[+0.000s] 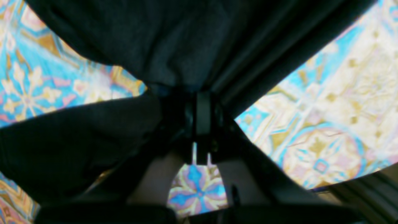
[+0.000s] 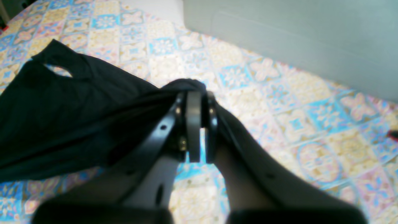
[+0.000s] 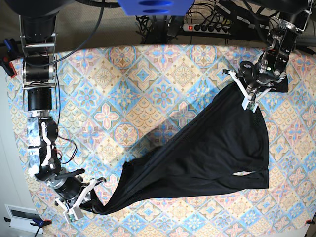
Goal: Layout the t-shirt on the table in an organized manner, then fold the t-shirt properly
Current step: 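Swing the lifted shirt across the table with both grippers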
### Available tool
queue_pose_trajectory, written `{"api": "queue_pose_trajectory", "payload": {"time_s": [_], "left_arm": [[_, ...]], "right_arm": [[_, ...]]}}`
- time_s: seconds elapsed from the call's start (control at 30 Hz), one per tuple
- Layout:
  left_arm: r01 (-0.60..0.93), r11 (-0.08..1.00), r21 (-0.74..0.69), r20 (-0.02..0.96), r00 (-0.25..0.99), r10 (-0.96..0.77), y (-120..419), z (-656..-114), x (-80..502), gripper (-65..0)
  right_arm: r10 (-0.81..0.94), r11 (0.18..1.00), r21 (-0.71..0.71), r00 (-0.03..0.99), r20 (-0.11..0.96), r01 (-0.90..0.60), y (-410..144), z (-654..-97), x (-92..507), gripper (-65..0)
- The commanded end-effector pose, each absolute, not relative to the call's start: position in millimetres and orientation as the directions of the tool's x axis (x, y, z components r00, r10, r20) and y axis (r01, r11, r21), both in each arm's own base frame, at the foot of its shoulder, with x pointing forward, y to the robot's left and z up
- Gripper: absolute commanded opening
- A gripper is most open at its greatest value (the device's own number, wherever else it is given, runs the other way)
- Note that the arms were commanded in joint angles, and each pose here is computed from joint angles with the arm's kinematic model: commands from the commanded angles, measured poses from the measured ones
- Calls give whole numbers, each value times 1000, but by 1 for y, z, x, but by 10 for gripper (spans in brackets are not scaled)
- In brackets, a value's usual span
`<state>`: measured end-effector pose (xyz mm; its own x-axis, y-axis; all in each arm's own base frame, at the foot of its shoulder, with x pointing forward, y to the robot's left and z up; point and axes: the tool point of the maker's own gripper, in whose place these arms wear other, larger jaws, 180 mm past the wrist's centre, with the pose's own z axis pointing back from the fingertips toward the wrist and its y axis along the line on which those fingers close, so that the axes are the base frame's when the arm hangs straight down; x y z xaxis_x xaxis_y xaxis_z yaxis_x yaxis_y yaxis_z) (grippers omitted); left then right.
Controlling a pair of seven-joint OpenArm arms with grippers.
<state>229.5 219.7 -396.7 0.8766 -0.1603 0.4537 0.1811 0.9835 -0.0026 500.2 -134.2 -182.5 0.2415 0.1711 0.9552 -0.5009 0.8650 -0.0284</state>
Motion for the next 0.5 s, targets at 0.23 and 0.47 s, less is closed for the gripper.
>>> {"api": "queue_pose_trajectory", "payload": {"time_s": [0.23,0.47], "left_arm": [[81,994,74,367,925,-102,270,-426,221,-650],[73,982,173,394,909,-137,297,-448,251,-650]], "right_arm": [[157,873,-59,163,974,-484,-143,-154,490,-650],[80,884,13,178,981,-468,-170,-158,465,-650]]}}
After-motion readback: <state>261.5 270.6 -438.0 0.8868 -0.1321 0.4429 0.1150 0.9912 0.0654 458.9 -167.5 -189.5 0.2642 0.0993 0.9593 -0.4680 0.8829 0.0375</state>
